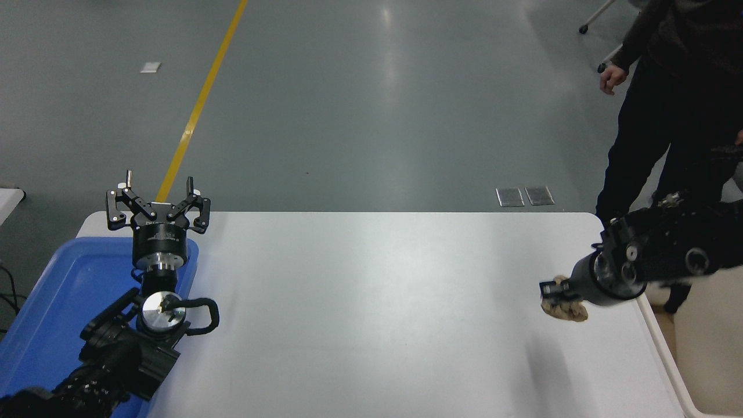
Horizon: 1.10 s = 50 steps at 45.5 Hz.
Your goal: Pick up paper ball place in dustbin
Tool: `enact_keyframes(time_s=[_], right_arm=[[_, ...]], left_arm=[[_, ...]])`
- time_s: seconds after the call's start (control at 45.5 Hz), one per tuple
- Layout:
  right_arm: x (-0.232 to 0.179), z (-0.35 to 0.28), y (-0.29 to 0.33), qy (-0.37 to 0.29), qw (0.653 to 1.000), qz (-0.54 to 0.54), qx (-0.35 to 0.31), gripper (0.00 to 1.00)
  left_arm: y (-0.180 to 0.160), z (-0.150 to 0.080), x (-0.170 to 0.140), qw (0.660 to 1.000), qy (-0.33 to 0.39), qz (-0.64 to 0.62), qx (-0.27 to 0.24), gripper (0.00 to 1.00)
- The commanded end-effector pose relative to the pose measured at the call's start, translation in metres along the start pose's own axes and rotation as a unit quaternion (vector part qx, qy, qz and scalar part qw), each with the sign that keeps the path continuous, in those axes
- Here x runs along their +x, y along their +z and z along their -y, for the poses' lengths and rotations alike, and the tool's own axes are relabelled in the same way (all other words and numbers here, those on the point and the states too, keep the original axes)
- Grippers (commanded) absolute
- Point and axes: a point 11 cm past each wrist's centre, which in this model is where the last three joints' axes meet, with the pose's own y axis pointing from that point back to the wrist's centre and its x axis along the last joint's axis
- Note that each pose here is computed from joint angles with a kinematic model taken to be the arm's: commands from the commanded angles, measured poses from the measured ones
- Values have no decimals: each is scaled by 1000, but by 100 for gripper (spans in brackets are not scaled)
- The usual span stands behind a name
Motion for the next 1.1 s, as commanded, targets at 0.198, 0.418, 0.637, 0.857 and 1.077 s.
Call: enact_keyframes(time_s=[0.198,0.418,0.637,0.857,1.077], right_arm=[[60,-180,-37,51,997,2,56,0],[64,-217,-33,69,997,-3,44,0],[63,-209,12,65,997,23,-17,0],[64,-185,83,71,993,39,-90,0],[43,-120,188,80,975,46,-202,0]], left_arm=[[2,-1,3,1000,2,3,-1,99],[3,0,1,1000,1,2,-2,99],[3,0,1,1000,1,2,-2,99],[3,0,1,1000,1,2,-2,99],[3,0,2,1000,2,2,-2,99]])
